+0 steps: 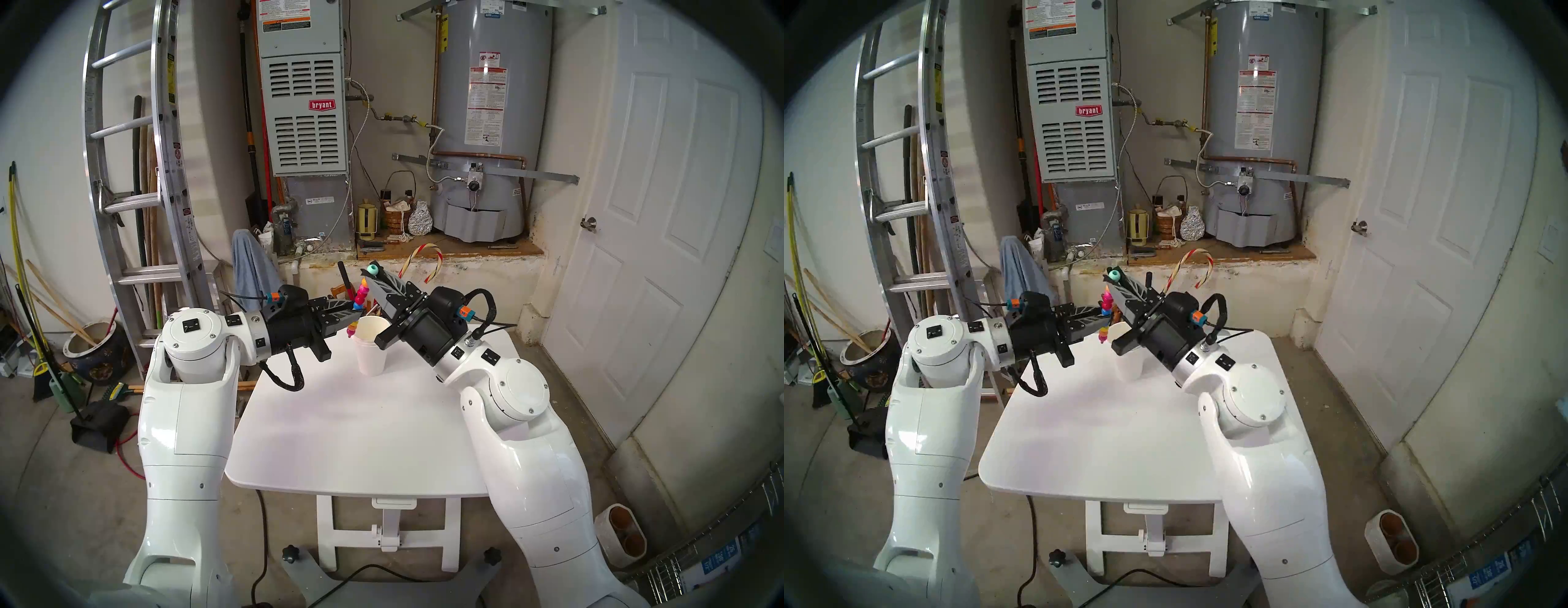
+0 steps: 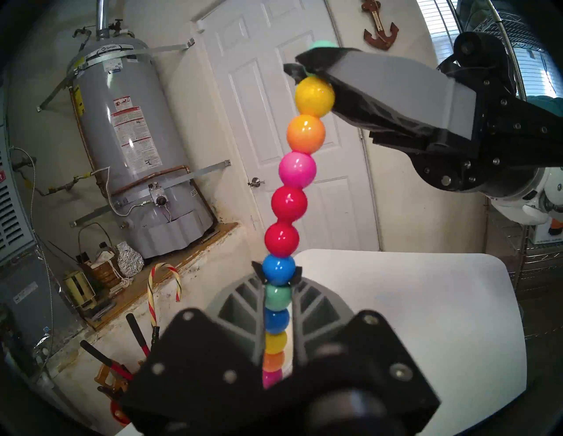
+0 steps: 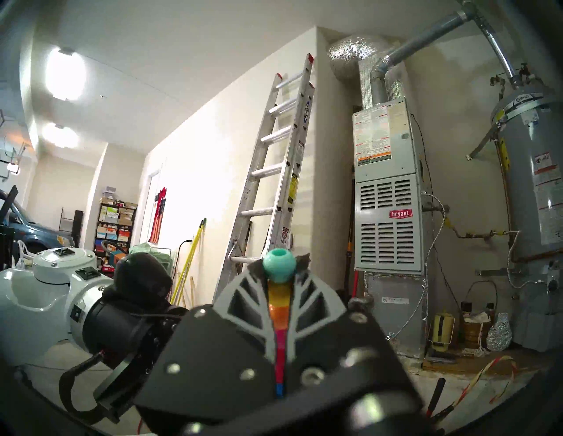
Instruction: Switch the marker to another color
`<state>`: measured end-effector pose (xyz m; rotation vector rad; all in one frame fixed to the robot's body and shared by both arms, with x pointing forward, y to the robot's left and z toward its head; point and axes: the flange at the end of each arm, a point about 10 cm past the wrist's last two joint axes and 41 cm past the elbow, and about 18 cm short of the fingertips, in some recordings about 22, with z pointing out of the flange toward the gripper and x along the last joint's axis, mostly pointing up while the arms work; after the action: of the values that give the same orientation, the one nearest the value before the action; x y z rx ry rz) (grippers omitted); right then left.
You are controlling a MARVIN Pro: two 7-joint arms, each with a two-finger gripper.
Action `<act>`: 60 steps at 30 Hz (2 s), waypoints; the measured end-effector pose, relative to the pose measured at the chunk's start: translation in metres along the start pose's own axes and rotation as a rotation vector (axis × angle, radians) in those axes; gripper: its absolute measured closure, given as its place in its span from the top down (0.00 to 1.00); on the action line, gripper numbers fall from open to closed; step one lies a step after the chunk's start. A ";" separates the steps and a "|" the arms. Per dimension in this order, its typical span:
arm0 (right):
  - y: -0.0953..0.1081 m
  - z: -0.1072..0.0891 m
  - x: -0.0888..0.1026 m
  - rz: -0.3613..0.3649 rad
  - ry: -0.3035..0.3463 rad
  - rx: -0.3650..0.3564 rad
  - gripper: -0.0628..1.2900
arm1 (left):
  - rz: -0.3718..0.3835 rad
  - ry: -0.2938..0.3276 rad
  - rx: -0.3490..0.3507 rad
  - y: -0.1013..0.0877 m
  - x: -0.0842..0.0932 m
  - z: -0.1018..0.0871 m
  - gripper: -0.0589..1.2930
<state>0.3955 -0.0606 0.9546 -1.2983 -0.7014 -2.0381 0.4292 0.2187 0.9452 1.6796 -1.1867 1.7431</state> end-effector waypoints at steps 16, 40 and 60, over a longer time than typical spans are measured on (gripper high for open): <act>-0.004 0.007 -0.008 0.003 0.006 -0.011 0.05 | 0.000 -0.006 -0.035 0.008 -0.001 0.005 0.15; -0.003 0.005 -0.013 0.054 -0.014 -0.033 0.05 | 0.014 0.035 -0.015 0.005 0.012 0.000 0.29; 0.040 0.008 0.007 0.001 0.023 -0.136 0.05 | 0.023 0.057 0.007 -0.002 0.017 -0.024 0.95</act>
<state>0.4277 -0.0833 0.9683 -1.3483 -0.5598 -2.1279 0.4137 0.2352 0.9651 1.6158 -1.1802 1.7987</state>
